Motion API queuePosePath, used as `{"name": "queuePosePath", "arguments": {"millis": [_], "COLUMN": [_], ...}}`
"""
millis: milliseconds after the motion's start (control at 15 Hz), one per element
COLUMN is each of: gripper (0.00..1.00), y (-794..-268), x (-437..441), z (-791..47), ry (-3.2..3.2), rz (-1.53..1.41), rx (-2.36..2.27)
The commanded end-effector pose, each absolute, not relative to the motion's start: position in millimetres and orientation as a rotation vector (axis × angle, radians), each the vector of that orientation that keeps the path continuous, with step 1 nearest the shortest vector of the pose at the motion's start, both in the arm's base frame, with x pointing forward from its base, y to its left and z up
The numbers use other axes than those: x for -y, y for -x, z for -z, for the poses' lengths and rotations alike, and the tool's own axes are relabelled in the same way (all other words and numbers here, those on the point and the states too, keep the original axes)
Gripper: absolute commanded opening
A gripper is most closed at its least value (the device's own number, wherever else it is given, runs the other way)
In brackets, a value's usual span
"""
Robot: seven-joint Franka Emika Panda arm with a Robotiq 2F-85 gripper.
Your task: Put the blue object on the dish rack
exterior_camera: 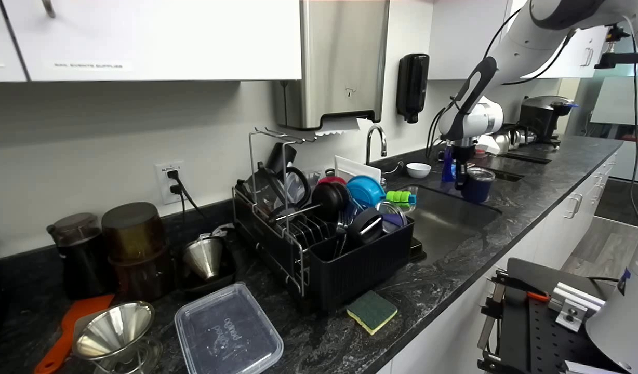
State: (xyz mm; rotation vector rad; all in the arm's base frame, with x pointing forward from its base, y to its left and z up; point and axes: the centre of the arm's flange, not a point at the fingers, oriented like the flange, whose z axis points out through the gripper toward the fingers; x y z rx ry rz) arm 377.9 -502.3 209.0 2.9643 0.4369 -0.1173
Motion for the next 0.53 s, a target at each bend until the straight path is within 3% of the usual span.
{"name": "queuePosePath", "arguments": {"millis": [0,467], "gripper": [0.04,0.04], "y": [-369.8,-355.2], "x": [486.0,443.4], "z": [-208.6,-210.2], "ry": [-3.009,-3.058], "rz": [0.18,0.223], "rx": [-0.332,-0.241]}}
